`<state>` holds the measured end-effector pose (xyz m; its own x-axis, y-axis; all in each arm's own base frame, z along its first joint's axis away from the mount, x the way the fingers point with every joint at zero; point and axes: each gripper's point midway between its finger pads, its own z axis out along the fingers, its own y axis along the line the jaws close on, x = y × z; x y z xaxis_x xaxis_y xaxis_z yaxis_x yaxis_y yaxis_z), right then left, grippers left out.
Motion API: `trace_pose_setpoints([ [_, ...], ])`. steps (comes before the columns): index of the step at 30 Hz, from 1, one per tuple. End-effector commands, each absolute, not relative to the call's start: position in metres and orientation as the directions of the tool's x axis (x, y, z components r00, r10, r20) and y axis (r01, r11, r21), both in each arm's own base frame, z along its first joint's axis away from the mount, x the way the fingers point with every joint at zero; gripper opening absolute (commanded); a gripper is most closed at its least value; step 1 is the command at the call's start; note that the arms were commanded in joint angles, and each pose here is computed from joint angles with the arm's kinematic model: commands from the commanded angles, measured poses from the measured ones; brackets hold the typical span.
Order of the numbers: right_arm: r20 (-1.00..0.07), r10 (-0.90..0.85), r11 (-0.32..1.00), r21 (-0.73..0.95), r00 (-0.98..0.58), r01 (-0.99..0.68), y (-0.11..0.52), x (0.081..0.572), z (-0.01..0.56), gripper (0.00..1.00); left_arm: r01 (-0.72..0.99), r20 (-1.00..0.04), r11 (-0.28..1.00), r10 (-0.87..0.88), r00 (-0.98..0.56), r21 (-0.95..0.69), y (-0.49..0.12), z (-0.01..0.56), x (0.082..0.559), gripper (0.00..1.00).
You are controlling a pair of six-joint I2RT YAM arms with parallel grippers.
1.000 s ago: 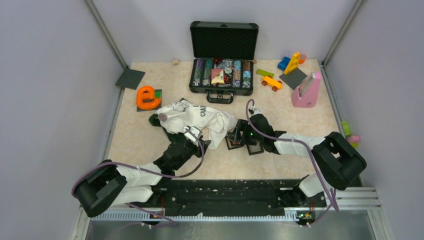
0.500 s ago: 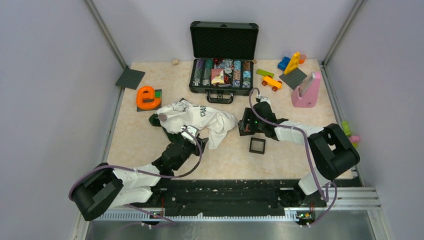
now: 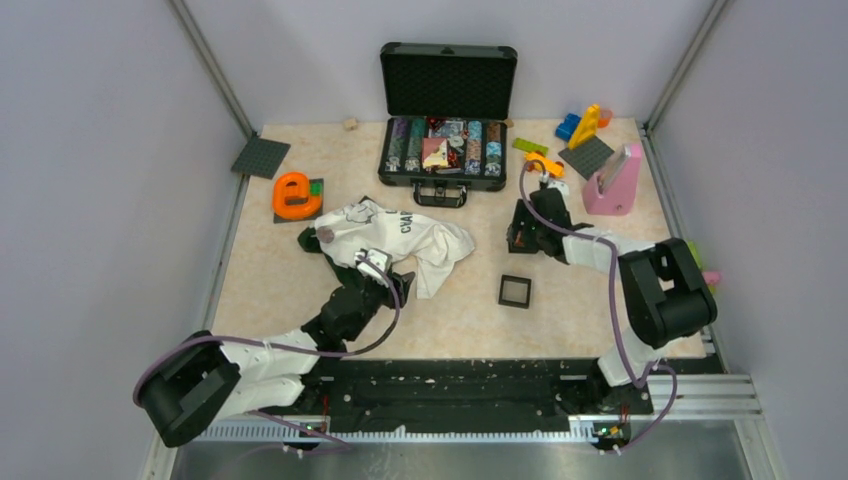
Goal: Remove the brooch from the garment
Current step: Place the brooch box at the center of the board.
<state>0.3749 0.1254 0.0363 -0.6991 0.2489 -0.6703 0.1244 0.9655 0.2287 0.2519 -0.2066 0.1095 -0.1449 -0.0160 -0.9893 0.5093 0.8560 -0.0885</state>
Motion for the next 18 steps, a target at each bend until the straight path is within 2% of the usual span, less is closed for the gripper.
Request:
trace_pose_setpoints([
  [1, -0.684, 0.214, 0.977, 0.14, -0.698, 0.162, 0.104, 0.386, 0.034, 0.46, 0.459, -0.989, 0.881, -0.063, -0.135, -0.119, -0.197, 0.115, 0.254, 0.62],
  [3, -0.683, 0.202, 0.979, 0.115, -0.702, 0.169, 0.1, 0.389, 0.033, 0.51, 0.453, -0.989, 0.883, -0.068, -0.133, -0.122, -0.195, 0.115, 0.254, 0.62],
  [6, -0.673, 0.186, 0.981, 0.089, -0.716, 0.17, 0.099, 0.391, 0.033, 0.73, 0.446, -0.987, 0.885, -0.072, -0.144, -0.13, -0.195, 0.112, 0.254, 0.65],
  [10, -0.69, 0.173, 0.984, 0.085, -0.703, 0.158, 0.098, 0.394, 0.048, 0.87, 0.395, -0.983, 0.906, -0.102, -0.151, -0.154, -0.188, 0.112, 0.258, 0.75],
  [15, -0.721, 0.158, 0.986, 0.075, -0.675, 0.151, 0.095, 0.396, 0.075, 0.94, 0.26, -0.97, 0.946, -0.147, -0.192, -0.195, -0.167, 0.111, 0.267, 0.87],
  [18, -0.743, 0.159, 0.986, 0.092, -0.651, 0.136, 0.096, 0.395, 0.095, 0.96, 0.129, -0.937, 0.949, -0.25, -0.246, -0.287, -0.148, 0.11, 0.274, 0.94],
])
